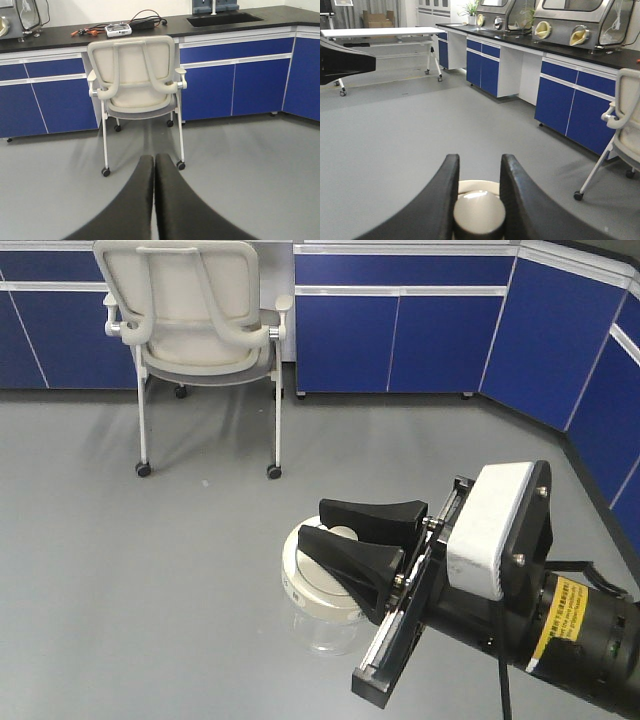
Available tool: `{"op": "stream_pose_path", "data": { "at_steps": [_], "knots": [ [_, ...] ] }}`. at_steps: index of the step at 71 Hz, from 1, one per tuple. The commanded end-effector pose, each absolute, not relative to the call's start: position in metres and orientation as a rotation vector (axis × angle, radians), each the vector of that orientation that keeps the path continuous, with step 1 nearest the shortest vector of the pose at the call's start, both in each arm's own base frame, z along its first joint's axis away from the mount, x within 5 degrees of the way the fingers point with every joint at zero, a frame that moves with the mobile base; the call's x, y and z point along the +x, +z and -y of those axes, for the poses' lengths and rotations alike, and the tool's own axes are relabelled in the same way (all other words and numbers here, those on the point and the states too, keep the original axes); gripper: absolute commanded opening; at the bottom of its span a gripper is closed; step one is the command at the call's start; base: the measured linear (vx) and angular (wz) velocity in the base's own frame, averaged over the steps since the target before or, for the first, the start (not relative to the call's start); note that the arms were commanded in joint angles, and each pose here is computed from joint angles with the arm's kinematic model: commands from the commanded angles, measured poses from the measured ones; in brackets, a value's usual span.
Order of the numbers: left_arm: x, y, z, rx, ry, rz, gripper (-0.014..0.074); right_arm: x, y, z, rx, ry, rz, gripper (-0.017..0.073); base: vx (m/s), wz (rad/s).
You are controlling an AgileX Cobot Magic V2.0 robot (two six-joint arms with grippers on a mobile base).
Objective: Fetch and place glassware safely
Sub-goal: 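Drive the base away from the bench carrying the jar in the right gripper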
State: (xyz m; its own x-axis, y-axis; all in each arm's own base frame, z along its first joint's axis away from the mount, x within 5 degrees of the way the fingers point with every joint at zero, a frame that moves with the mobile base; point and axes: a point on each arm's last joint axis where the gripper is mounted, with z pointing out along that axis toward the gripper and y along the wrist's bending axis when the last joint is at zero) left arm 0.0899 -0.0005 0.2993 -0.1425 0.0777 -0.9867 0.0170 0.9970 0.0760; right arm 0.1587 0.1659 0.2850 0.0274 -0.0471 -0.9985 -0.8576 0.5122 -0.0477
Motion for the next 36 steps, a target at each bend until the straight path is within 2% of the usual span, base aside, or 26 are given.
{"op": "stream_pose_path", "data": {
  "at_steps": [1,36],
  "knots": [
    [0.0910,0.3131,0.0012,0.063,0.040,-1.628,-0.0007,0.1549,0.3085,-0.1667,-0.807,0.820,-1.283,-0.0003,0.50,0.03],
    [0.0910,0.3131,0.0012,0.063,0.040,-1.628,-0.0007,0.1549,0.3084,-0.1667,-0.807,0.819,-1.284,-0.0003,0.46,0.04]
  ]
}}
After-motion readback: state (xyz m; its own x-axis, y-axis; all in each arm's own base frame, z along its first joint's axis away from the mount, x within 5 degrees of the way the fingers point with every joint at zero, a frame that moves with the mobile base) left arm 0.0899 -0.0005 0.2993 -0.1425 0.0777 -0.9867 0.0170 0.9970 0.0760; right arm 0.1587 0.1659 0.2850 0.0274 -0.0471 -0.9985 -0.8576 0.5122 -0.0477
